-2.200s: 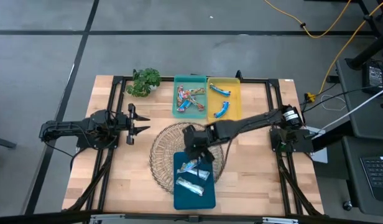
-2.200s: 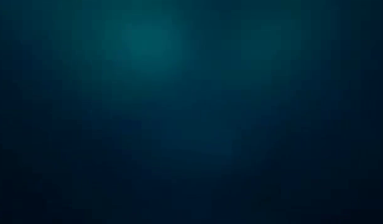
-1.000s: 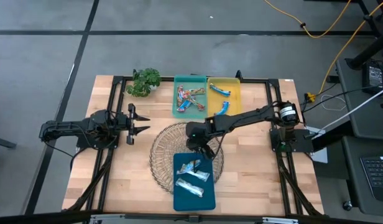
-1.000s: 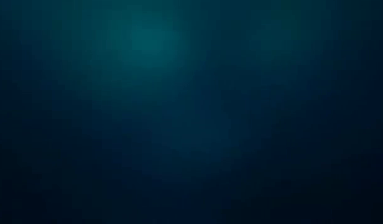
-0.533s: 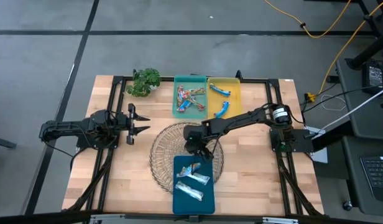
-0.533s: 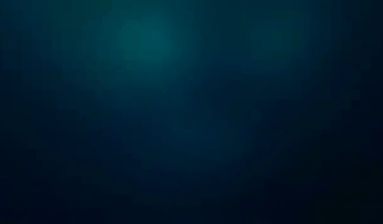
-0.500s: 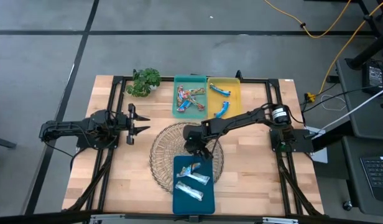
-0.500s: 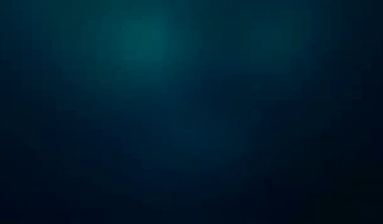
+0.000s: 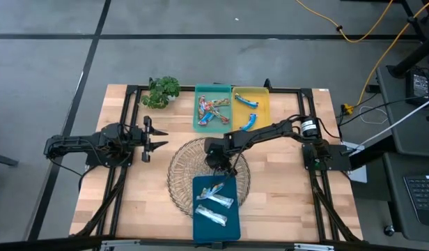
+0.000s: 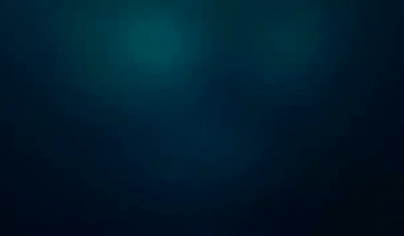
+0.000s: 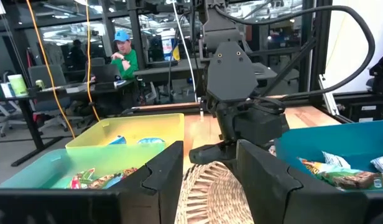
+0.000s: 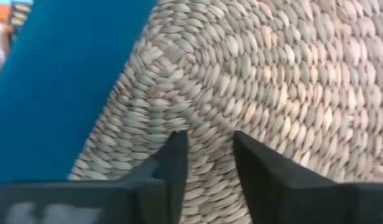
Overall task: Pick and place Granola Bars by type
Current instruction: Adjust the blue container, then return to Home Position
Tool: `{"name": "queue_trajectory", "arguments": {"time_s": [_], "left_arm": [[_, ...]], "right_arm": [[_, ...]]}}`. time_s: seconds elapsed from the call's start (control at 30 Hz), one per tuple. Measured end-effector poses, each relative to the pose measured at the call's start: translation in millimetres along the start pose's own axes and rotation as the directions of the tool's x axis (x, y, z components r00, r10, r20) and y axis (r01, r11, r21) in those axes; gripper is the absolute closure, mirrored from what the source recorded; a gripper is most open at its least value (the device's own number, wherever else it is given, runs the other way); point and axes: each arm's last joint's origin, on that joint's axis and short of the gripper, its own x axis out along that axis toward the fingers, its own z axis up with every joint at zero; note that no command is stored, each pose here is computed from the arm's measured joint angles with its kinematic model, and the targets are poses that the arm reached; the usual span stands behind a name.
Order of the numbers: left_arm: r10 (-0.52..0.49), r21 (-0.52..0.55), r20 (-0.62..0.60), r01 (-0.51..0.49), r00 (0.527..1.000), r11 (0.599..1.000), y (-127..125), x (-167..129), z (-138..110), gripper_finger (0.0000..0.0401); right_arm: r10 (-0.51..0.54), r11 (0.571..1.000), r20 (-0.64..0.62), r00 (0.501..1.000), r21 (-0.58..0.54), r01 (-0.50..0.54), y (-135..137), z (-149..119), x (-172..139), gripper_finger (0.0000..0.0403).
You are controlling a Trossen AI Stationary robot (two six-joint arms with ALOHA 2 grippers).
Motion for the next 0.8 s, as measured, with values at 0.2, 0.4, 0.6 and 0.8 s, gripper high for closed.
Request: {"name": "queue_trajectory", "arguments": {"time_s": [0.2, 0.4, 0.6, 0.8], "left_arm": [[0.000, 0.000, 0.000, 0.000, 1.000, 1.000, 0.0, 0.0, 0.0, 0.0258], [0.000, 0.000, 0.000, 0.000, 1.000, 1.000, 0.0, 0.0, 0.0, 0.0258], [0.000, 0.000, 0.000, 0.000, 1.000, 1.000, 0.0, 0.0, 0.0, 0.0258], [0.000, 0.000, 0.000, 0.000, 1.000, 1.000, 0.0, 0.0, 0.0, 0.0258]], "right_arm": [[-0.001, 1.000, -0.003, 1.000, 0.000, 0.001, 0.2, -0.3, 0.2, 0.0370], [0.005, 1.000, -0.029, 1.000, 0.008, -0.005, 0.7, 0.8, -2.3, 0.0386], [-0.051, 0.999, -0.124, 0.991, 0.012, 0.053, -2.1, 5.9, -13.7, 0.0388], [-0.084, 0.995, -0.159, 0.984, 0.032, 0.090, -13.1, 13.9, -31.7, 0.0396]]}}
